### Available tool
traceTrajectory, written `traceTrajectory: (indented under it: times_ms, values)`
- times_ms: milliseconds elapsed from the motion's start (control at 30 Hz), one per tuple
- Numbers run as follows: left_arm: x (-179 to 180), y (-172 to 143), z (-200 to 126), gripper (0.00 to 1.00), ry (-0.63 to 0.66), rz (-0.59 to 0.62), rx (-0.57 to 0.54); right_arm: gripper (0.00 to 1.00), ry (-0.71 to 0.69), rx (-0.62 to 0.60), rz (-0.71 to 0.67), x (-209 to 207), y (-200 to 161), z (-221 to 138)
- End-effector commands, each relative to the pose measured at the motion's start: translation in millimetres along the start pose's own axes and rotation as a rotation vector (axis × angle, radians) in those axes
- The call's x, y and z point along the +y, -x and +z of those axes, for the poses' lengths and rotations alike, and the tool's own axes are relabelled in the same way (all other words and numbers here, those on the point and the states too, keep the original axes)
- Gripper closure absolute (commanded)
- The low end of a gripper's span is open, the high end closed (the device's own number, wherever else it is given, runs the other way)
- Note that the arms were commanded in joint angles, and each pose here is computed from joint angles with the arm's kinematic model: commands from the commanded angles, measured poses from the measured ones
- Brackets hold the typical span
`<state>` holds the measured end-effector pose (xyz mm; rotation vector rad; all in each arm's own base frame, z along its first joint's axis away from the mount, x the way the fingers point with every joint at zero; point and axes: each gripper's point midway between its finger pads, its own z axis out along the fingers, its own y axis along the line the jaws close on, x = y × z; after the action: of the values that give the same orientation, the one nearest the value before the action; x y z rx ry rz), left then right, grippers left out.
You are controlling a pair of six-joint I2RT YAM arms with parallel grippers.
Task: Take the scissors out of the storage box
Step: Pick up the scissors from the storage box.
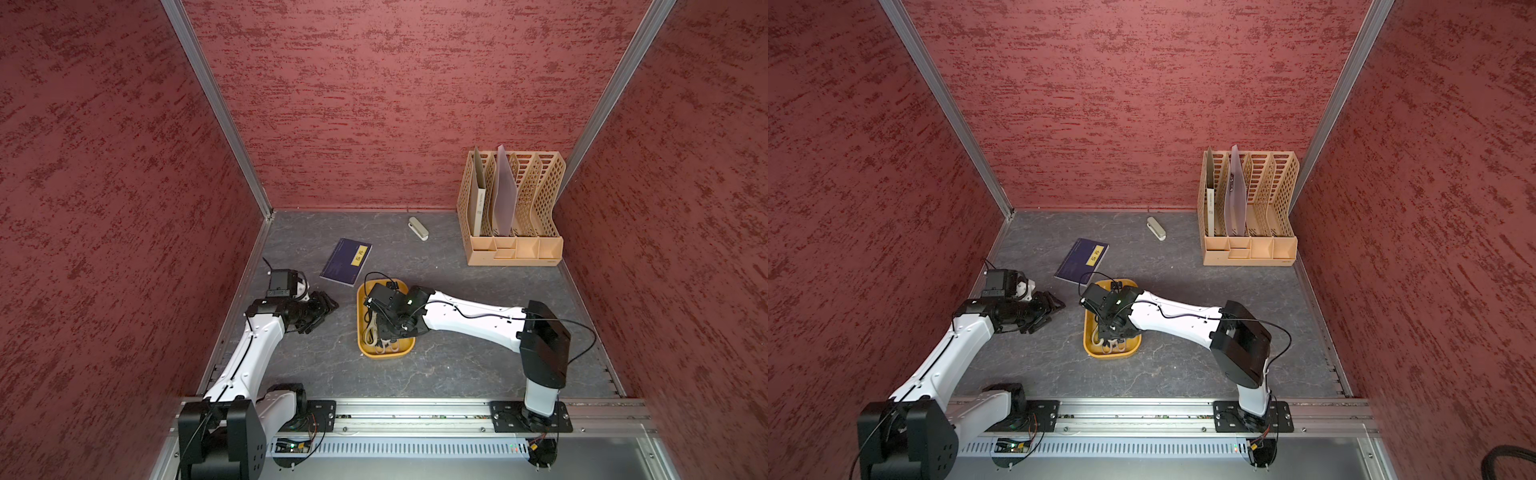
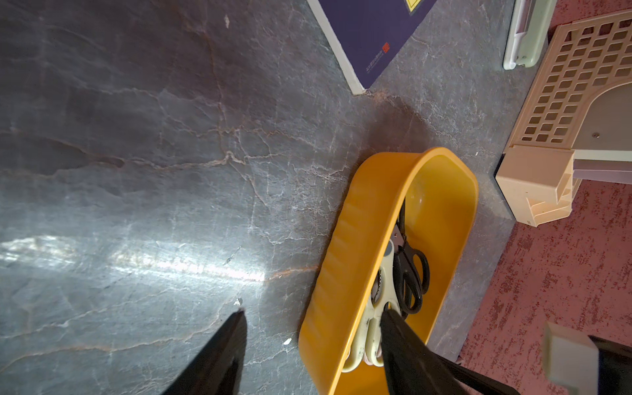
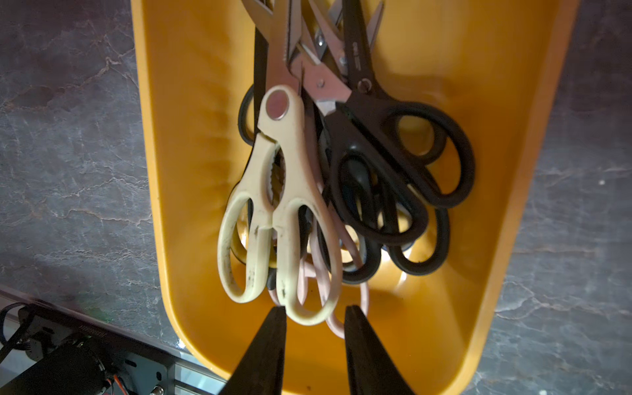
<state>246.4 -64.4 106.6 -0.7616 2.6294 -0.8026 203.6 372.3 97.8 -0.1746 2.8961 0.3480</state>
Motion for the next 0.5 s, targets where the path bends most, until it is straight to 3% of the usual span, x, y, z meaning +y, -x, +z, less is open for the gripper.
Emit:
traceTrajectory:
  times_ms: [0,300,467]
  values:
    - [0.3,-2.4,-1.1,0.34,-0.013,0.015,0.005,0.67,-0.056,-0.027,0.001,-5.0,5.5,6.9]
    - [0.0,-2.2,-6.1,0.34,-0.010,0.019,-0.016,0.71,-0.071,-0.023,-0.010,-4.3,6.0,22.5]
    - [0.4,-1.7,-8.7,0.34,-0.005,0.020,-0.030,0.80,-0.061,-0.029,-0.013,-1.1,7.7,25.2]
